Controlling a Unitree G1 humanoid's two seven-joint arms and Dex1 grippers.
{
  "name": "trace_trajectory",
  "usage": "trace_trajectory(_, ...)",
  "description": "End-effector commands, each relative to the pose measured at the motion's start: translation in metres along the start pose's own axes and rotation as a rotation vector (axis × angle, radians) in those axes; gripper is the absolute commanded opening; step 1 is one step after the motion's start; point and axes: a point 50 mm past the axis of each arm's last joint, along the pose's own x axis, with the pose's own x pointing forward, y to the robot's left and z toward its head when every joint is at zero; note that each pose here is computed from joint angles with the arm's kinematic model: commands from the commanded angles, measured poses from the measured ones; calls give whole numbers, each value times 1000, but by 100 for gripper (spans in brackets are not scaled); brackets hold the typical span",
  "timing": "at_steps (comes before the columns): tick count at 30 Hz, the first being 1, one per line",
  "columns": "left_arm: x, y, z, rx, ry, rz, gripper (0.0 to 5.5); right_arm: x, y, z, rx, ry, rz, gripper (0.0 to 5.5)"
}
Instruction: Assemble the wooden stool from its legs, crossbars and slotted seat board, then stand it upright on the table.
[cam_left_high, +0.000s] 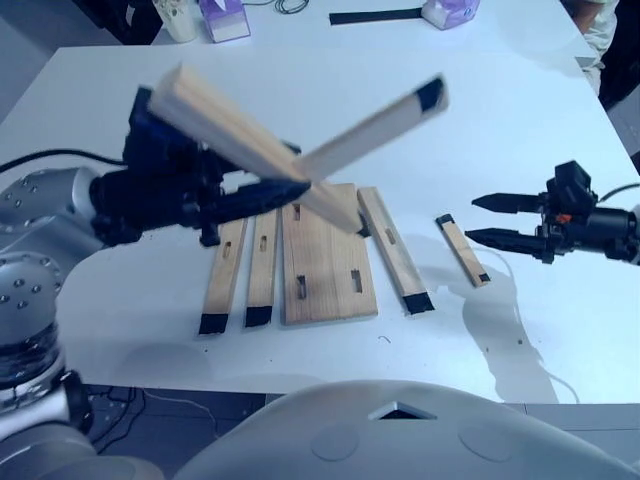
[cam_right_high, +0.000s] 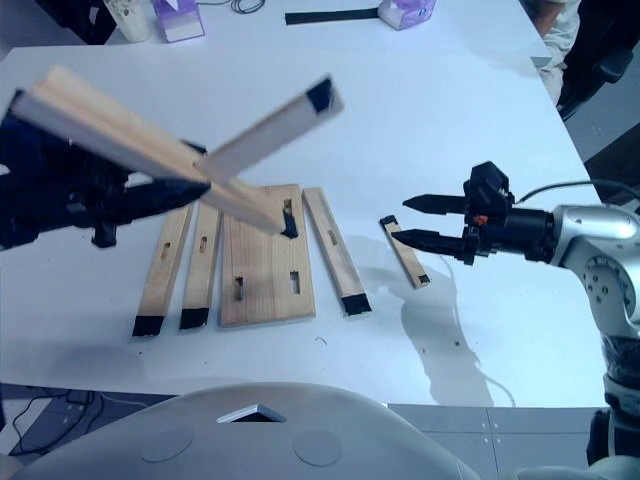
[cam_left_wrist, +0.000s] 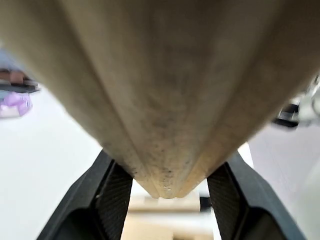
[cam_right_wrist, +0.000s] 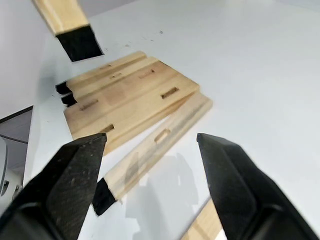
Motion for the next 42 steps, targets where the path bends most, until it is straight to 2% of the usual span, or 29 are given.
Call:
trace_trajectory(1,-13,-6,-25,71,191,-38,209,-1,11,-6,-20,2,-56,333)
trace_trajectory(7,-23,-7,-52,69,253,-45,209,2,13,-11,-31,18,-77,333)
trace_trajectory(11,-25,-9,-56,70,268,-57,209,3,14,-13,-42,28,-79,333)
trace_trajectory(42,-17,-10,-32,105,240,-134,209,9,16,-16,-60,-3,-128,333)
